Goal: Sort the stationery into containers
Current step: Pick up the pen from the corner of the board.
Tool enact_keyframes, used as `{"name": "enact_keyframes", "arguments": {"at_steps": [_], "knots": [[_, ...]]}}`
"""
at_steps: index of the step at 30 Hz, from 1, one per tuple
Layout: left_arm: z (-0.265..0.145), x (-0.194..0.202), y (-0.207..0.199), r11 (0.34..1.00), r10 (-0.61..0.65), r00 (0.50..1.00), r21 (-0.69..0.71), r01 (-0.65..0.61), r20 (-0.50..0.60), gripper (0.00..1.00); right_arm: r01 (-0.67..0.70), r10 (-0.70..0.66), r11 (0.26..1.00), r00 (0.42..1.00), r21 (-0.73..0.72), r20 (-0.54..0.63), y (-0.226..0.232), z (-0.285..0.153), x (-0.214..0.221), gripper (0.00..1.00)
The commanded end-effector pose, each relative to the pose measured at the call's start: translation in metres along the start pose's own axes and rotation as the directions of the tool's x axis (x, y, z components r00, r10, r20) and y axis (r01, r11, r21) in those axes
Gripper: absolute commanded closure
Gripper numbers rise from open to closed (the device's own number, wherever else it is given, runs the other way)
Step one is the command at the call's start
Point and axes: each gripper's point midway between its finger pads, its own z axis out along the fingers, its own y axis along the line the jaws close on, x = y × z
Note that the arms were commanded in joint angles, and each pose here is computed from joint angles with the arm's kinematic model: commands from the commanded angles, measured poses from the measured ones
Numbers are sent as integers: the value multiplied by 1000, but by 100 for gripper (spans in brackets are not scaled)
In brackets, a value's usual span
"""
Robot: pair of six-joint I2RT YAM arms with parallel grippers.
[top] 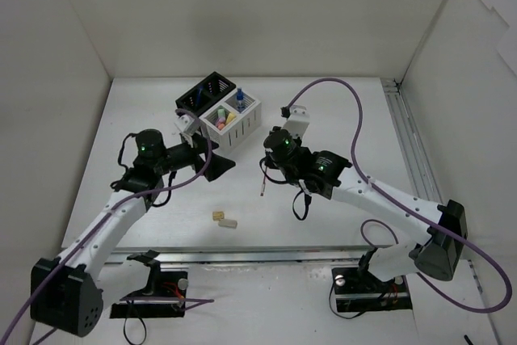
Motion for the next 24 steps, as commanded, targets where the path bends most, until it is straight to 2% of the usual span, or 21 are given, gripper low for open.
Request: {"name": "enact_keyframes", "arguments": {"at_steps": [1, 9, 15, 21, 23, 24], "knots": [[20, -33, -35, 976, 63, 997, 207, -73, 55, 0, -39, 39, 999, 996, 0, 78, 11, 8, -18, 100], [68, -23, -45, 966, 52, 999, 254, -47, -12, 4, -103, 109, 994, 984, -44, 138, 27, 10, -38, 100], [87, -18, -34, 975, 53, 997, 218, -41, -49, 13, -139, 155, 984, 976, -109, 155, 39, 8, -45, 100], [95, -19, -28, 980, 59, 996, 192, -46, -61, 23, -188, 218, 968, 960, -168, 179, 48, 2, -56, 100], [96, -21, -26, 982, 63, 996, 182, -52, -56, 28, -210, 251, 954, 949, -216, 188, 54, -3, -62, 100], [96, -22, -26, 982, 64, 996, 183, -53, -55, 35, -207, 250, 952, 951, -226, 182, 55, -4, -60, 100]]}}
